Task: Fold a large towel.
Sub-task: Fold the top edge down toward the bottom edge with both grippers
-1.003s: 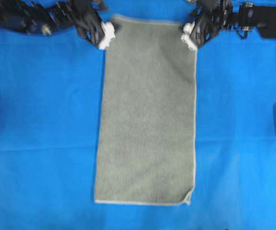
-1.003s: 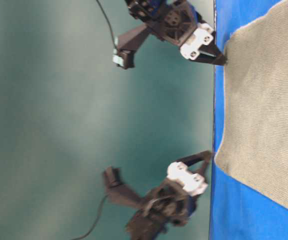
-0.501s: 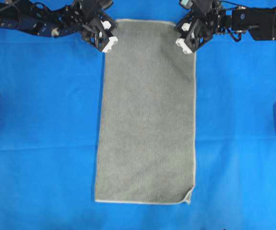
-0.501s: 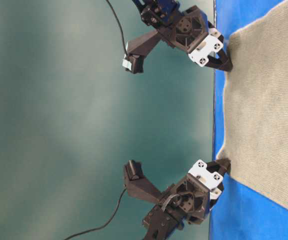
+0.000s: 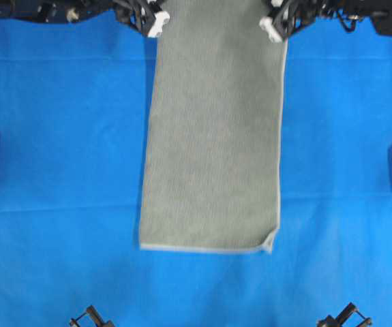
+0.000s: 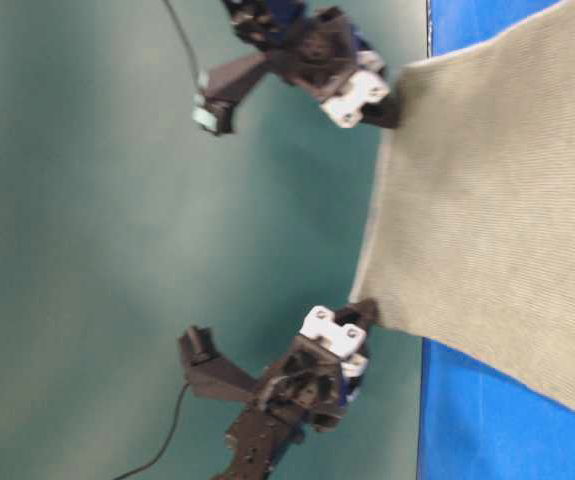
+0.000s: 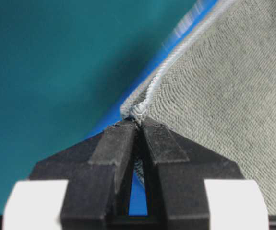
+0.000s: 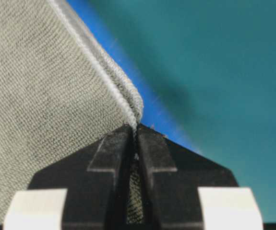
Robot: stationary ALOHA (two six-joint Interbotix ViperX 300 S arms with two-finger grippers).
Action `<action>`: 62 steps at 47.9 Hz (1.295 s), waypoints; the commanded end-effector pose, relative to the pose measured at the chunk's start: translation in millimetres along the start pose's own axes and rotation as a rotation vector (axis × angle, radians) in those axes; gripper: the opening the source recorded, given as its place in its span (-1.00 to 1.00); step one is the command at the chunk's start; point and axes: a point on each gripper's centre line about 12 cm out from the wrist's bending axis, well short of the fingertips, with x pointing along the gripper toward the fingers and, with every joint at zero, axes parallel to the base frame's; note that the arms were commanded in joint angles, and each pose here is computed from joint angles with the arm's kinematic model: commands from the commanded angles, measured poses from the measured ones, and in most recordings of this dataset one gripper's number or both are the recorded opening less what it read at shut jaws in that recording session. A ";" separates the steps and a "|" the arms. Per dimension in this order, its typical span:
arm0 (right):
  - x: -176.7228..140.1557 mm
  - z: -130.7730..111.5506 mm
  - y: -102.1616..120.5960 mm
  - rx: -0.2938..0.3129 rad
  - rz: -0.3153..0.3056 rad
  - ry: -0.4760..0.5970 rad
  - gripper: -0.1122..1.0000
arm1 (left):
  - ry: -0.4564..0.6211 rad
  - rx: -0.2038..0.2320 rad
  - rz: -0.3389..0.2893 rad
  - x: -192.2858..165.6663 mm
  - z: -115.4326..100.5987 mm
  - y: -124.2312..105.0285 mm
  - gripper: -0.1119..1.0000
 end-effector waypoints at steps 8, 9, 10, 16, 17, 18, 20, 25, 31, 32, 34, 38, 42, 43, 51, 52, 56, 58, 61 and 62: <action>-41.9 33.2 2.2 -0.017 -0.015 -0.112 -0.72 | -0.071 0.021 -0.024 -37.1 35.9 -11.1 -0.77; -50.3 33.7 9.0 -0.029 -0.008 -0.121 -0.72 | -0.071 0.027 -0.033 -42.5 36.7 -15.6 -0.77; -56.4 33.9 14.0 -0.038 -0.003 -0.125 -0.72 | -0.076 0.033 -0.041 -48.7 38.6 -19.3 -0.77; -96.4 23.3 51.0 -0.108 0.036 -0.130 -0.72 | -0.095 0.100 -0.123 -94.8 38.3 -53.1 -0.77; -103.0 19.8 57.3 -0.122 0.041 -0.126 -0.72 | -0.104 0.114 -0.138 -102.4 37.9 -58.6 -0.77; -109.7 16.2 64.0 -0.137 0.049 -0.123 -0.72 | -0.106 0.129 -0.154 -109.1 35.5 -64.5 -0.77; -126.5 7.4 80.7 -0.176 0.073 -0.120 -0.72 | -0.111 0.158 -0.187 -122.5 29.5 -76.2 -0.77; -157.6 -13.5 112.2 -0.243 0.138 -0.108 -0.72 | -0.110 0.220 -0.288 -152.6 8.5 -107.4 -0.77; -184.5 -42.2 148.6 -0.294 0.249 -0.064 -0.72 | -0.065 0.273 -0.409 -177.2 -20.3 -142.1 -0.77; -188.8 -49.8 157.1 -0.297 0.279 -0.043 -0.72 | -0.056 0.287 -0.431 -181.0 -25.1 -148.4 -0.77; -194.2 -58.1 167.8 -0.291 0.317 -0.014 -0.72 | -0.038 0.316 -0.479 -188.6 -34.9 -162.5 -0.77; -197.4 -75.8 185.9 -0.277 0.377 0.059 -0.72 | 0.010 0.368 -0.578 -201.5 -57.3 -193.1 -0.77; -195.4 -92.4 203.4 -0.273 0.417 0.134 -0.72 | 0.062 0.390 -0.646 -208.7 -75.9 -217.2 -0.77; -194.7 -96.3 208.2 -0.273 0.428 0.150 -0.72 | 0.076 0.396 -0.659 -209.6 -80.9 -222.2 -0.77; -183.2 -122.6 245.4 -0.270 0.501 0.244 -0.72 | 0.212 0.389 -0.711 -208.7 -120.1 -253.9 -0.77; -182.6 -124.4 249.7 -0.272 0.511 0.247 -0.72 | 0.224 0.388 -0.715 -208.6 -123.7 -256.6 -0.77; -181.0 -130.1 263.6 -0.275 0.545 0.252 -0.72 | 0.263 0.382 -0.725 -209.3 -135.3 -265.0 -0.77; -181.2 -131.4 269.2 -0.269 0.563 0.252 -0.72 | 0.270 0.384 -0.732 -210.8 -138.0 -268.1 -0.77; -183.2 -130.9 274.3 -0.263 0.582 0.246 -0.72 | 0.267 0.389 -0.748 -215.1 -138.8 -272.9 -0.77; -184.2 -130.6 275.7 -0.260 0.590 0.243 -0.72 | 0.266 0.390 -0.752 -216.2 -139.3 -273.9 -0.77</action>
